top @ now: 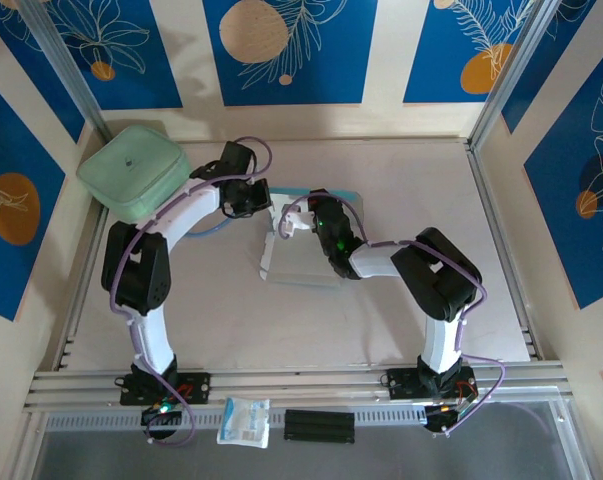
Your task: Fold the paper box
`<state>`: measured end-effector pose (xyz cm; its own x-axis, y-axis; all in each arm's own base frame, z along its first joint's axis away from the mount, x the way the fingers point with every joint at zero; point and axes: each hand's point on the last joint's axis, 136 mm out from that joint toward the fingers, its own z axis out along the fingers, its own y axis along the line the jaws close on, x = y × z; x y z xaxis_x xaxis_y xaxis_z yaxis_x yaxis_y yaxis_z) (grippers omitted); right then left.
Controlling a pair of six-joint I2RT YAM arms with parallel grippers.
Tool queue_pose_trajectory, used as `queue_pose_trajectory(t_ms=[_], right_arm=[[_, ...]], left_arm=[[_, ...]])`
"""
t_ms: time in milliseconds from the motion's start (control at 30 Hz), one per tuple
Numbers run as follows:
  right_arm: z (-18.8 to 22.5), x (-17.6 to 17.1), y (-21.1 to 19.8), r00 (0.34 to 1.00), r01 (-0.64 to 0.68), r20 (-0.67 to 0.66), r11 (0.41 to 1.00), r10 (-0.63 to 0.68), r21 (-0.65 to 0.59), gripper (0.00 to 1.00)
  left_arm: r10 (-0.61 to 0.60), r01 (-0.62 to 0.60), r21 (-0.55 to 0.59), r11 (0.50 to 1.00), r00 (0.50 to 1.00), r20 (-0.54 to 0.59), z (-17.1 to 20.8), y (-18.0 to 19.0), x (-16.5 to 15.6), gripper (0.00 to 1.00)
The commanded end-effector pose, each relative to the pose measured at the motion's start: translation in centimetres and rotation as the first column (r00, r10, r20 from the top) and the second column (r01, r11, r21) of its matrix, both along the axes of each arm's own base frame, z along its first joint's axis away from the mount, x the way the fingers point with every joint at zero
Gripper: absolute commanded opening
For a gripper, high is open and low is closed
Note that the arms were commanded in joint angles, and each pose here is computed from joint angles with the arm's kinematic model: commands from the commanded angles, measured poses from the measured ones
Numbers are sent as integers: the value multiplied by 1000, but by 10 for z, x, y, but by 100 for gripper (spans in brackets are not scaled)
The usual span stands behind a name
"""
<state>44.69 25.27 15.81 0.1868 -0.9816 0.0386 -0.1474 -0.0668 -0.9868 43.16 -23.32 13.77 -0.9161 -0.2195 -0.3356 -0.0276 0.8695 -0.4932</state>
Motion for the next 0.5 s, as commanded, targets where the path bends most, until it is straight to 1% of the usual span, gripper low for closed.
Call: queue_pose_trajectory(t_ms=[0,233,467], right_arm=[[17,3,-3,996,40,74,997,-44,60,0],[15,0,-4,996,41,72,997,-46,69,0],[0,-18,-7,999,22,46,998,-24,57,0]], left_arm=[[54,-54,-65,996,999,-5,13,-11,-8,4],[77,-81,-77,994,996,-49,-8,-17,-29,4],[43,-49,-94,994,997,-59,-16,-24,-52,7]])
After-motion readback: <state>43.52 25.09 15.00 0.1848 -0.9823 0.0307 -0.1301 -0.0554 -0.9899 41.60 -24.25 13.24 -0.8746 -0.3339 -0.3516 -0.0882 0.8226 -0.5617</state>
